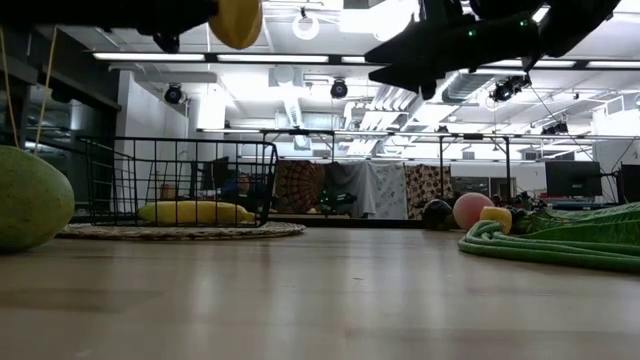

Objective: Build produce basket
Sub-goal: Put the yellow starfruit into the wire basket, then put the yellow lemon into the wire basket

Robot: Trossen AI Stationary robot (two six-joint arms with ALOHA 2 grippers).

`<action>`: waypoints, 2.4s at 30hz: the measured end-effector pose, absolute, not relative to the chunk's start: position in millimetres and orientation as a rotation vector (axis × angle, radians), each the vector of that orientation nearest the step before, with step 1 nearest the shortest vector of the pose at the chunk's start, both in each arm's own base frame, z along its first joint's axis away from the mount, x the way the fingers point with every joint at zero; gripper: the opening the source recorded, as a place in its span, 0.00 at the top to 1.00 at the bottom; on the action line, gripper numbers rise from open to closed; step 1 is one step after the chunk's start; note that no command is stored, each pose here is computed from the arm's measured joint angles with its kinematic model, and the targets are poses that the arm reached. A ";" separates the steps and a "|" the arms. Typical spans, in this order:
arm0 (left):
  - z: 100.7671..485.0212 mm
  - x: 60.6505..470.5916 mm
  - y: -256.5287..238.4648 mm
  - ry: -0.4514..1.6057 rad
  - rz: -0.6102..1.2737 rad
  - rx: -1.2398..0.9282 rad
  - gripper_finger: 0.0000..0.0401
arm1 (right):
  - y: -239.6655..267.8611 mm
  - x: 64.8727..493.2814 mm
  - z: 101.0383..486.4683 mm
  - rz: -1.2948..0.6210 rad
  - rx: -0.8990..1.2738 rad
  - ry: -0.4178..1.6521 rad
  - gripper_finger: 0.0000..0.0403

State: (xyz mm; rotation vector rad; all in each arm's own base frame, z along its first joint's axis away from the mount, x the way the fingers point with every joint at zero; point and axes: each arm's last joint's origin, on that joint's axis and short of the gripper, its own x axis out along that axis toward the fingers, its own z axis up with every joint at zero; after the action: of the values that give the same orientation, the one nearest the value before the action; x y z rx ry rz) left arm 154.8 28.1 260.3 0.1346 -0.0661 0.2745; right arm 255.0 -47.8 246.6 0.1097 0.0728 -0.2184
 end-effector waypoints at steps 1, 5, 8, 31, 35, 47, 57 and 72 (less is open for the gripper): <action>255.8 153.0 30.9 -0.096 0.272 0.129 0.99 | -47.6 255.0 246.6 -0.211 0.107 0.073 0.42; 237.3 146.8 38.1 -0.126 0.261 0.083 0.99 | -47.2 255.1 246.7 -0.195 0.085 0.076 0.42; 229.3 145.0 39.9 -0.112 0.258 0.049 0.99 | -47.2 255.2 247.8 -0.193 0.059 0.067 0.42; 233.0 137.7 62.1 0.294 1.145 0.044 0.99 | -47.6 255.3 249.0 -0.209 0.080 0.050 0.42; 229.6 143.7 70.6 0.417 1.250 0.080 0.99 | -48.0 257.8 244.8 -0.210 0.085 0.067 0.42; 218.2 147.6 91.8 0.823 1.307 -0.069 0.99 | -49.8 264.3 235.4 -0.214 0.113 0.088 0.42; 207.5 142.4 104.2 0.937 1.294 -0.153 0.99 | -49.8 264.3 235.5 -0.216 0.143 0.083 0.42; 203.7 146.9 108.7 0.933 1.338 -0.126 0.70 | -49.8 264.3 236.3 -0.215 0.138 0.076 0.42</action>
State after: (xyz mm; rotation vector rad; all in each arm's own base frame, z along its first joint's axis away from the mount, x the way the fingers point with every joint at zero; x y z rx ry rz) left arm 146.9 108.7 203.7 -0.1258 0.9327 1.3383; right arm 264.3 -49.8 236.3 0.1379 0.0762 -0.2149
